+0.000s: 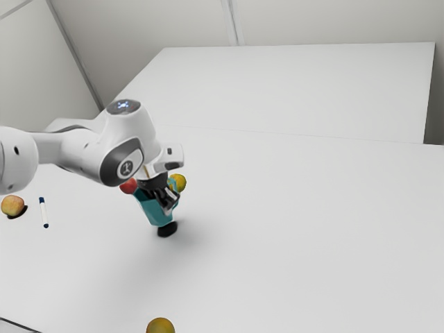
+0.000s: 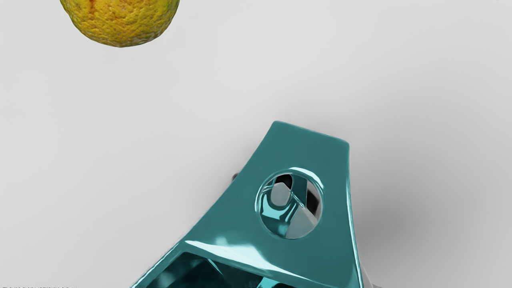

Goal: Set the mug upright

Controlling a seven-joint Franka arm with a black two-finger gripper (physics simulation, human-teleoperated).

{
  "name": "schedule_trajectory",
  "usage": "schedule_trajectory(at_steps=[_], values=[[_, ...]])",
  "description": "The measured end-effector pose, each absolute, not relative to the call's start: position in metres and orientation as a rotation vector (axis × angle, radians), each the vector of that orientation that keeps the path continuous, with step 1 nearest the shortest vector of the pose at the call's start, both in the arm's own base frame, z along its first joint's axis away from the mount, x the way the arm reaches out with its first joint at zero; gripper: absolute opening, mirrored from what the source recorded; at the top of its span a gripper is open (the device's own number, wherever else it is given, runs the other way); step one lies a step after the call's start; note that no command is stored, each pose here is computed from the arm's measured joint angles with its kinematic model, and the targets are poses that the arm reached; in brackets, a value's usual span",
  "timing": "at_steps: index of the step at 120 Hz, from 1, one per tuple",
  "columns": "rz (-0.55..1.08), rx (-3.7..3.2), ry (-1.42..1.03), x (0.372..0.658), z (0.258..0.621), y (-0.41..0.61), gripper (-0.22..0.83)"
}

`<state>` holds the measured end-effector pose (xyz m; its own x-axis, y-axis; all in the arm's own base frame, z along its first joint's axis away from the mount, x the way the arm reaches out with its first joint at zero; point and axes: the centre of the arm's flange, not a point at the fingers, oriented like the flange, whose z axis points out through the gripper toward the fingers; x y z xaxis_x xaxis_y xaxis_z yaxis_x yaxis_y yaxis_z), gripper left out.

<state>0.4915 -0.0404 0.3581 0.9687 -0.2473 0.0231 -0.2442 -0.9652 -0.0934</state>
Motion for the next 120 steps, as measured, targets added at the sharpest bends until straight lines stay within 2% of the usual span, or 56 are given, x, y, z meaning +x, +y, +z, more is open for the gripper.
schedule_trajectory(at_steps=[107,120], values=[[-0.054,-3.055,0.162,0.5,0.325,-0.036,-0.16],[-0.06,-3.061,0.145,0.5,0.326,-0.035,-0.08]])
